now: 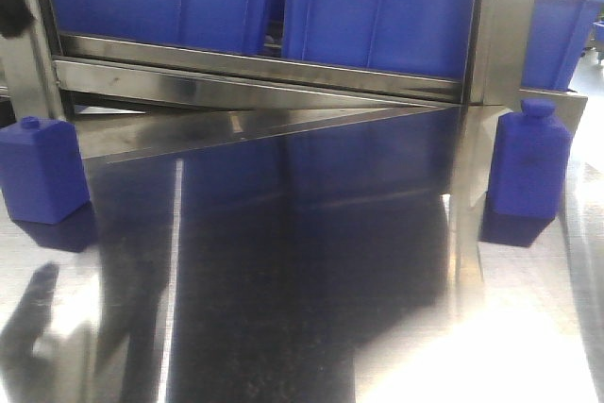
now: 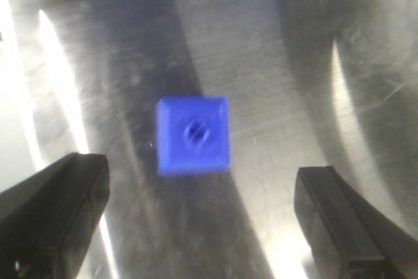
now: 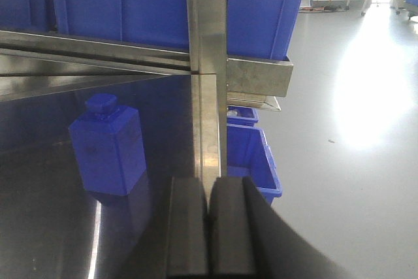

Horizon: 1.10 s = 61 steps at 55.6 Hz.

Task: Pick and sort blue part to right shelf
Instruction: 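Lower the left gripper over the blue bottle-shaped part nearest it, then close the left gripper on the blue part and lift it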

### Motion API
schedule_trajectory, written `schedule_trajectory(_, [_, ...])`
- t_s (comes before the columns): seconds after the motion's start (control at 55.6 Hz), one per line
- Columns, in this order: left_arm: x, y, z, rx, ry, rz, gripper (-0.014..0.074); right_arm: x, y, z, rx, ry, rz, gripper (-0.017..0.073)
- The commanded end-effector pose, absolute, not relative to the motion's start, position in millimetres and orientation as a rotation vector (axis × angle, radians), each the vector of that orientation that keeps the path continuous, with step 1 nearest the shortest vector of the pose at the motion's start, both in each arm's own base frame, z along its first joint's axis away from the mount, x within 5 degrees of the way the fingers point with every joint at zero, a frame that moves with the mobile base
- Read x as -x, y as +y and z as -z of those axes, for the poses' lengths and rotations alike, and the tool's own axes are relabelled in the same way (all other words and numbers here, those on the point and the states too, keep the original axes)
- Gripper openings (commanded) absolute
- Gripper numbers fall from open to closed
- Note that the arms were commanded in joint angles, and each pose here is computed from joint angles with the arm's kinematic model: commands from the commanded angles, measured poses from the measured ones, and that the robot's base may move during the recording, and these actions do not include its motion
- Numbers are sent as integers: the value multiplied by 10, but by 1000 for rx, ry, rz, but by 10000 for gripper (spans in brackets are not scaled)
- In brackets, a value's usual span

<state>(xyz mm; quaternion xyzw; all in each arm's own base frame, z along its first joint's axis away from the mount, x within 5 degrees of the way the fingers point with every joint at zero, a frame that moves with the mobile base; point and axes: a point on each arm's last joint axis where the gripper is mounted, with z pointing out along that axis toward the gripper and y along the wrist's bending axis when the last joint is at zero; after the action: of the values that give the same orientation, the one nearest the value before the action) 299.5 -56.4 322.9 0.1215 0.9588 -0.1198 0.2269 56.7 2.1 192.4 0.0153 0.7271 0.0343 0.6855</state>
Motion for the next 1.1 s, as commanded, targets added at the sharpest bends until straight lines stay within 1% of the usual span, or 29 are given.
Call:
schedule_trajectory(0.0, [-3125, -675, -3337, -328, 2594, 315, 619, -551, 9, -2043, -46, 1510, -71, 60])
schedule_trajectory(0.072, [-3218, -731, -3243, -326, 2631, 274, 619, -551, 9, -2043, -46, 1510, -71, 60])
schedule_trajectory(0.198, [-3326, -721, -3087, -259, 2692, 186, 619, -551, 9, -2043, -46, 1510, -71, 60])
schedule_trajectory(0.575, [-3481, -790, -2674, -221, 2842, 242, 619, -551, 9, -2043, -46, 1510, -71, 60])
schedule_trajectory(0.773, [-3529, -799, -2550, -219, 2874, 239, 610, -551, 9, -2043, -46, 1510, -71, 60])
schedule_trajectory(0.899, [-3533, -803, -2487, -221, 2909, 240, 531, -551, 9, -2043, -46, 1510, -71, 60])
schedule_trajectory(0.917, [-3531, -803, -2483, -222, 2912, 240, 505, -551, 9, -2043, -46, 1510, -71, 60])
schedule_trajectory(1.078, [-3530, -804, -2483, -221, 2914, 242, 364, -551, 9, -2043, -46, 1510, -71, 60])
